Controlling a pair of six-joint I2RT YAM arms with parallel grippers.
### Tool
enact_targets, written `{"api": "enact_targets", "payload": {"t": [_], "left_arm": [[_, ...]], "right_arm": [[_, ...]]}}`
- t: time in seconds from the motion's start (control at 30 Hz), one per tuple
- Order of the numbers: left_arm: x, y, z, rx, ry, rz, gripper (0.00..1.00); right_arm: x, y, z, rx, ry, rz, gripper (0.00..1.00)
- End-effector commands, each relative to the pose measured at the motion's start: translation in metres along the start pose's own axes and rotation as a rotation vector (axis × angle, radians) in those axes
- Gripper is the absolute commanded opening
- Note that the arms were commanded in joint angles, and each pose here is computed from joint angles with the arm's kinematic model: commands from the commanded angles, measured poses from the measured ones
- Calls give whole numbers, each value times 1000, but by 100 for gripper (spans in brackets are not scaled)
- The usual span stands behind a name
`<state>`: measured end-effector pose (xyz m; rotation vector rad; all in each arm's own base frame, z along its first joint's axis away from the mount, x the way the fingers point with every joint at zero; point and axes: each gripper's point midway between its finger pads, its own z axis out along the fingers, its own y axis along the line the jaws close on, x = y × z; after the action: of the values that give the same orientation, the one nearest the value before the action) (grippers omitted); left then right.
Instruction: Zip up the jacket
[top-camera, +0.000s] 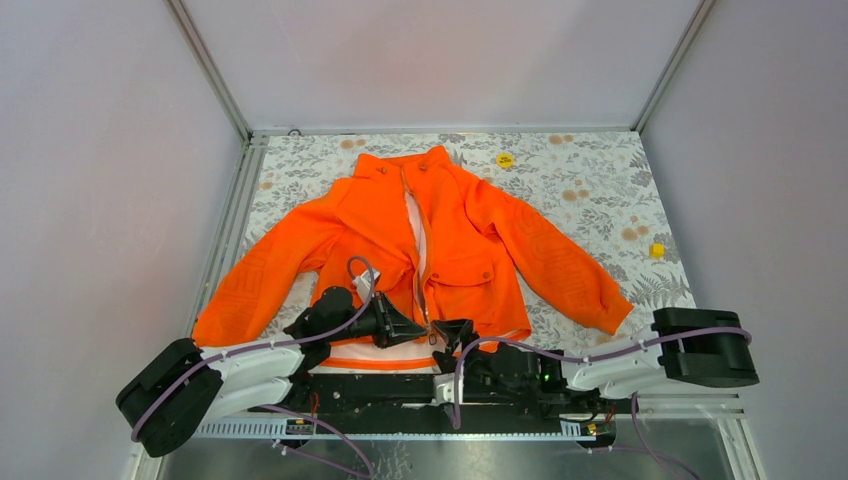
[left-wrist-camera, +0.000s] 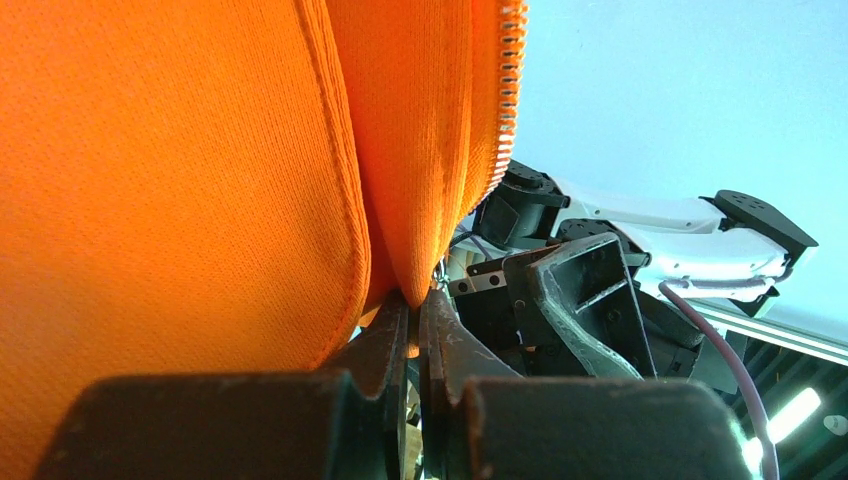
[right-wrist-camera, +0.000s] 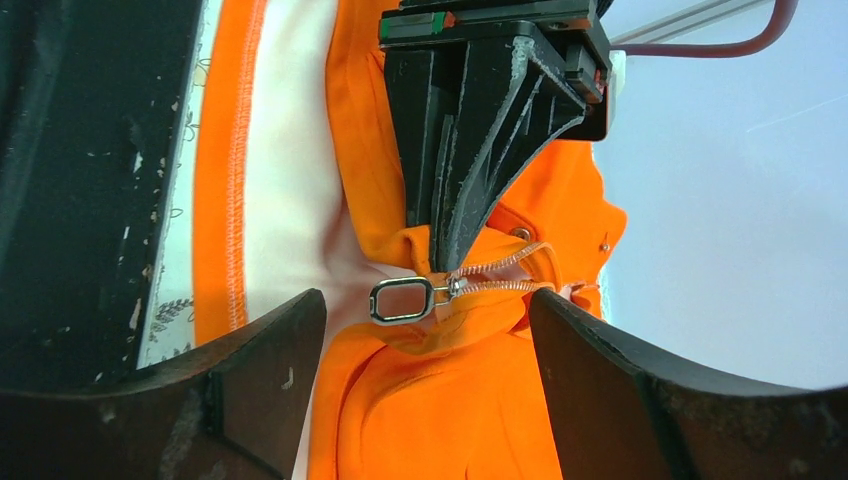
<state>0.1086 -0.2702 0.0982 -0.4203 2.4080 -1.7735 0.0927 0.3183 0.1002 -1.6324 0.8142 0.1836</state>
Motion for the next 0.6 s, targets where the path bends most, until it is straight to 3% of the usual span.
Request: {"api": "enact_targets", "payload": {"t": [0.0, 0.43, 0.57], "left_arm": [[7, -11, -4, 64, 37, 26, 0], [8, -13, -4, 79, 40, 28, 0], [8, -10, -4, 74, 37, 27, 0]], "right_arm": [[-13, -26, 5, 131, -38, -5, 80], [-3, -25, 11, 162, 7, -9, 72], [-6, -20, 11, 125, -7, -9, 64]]}}
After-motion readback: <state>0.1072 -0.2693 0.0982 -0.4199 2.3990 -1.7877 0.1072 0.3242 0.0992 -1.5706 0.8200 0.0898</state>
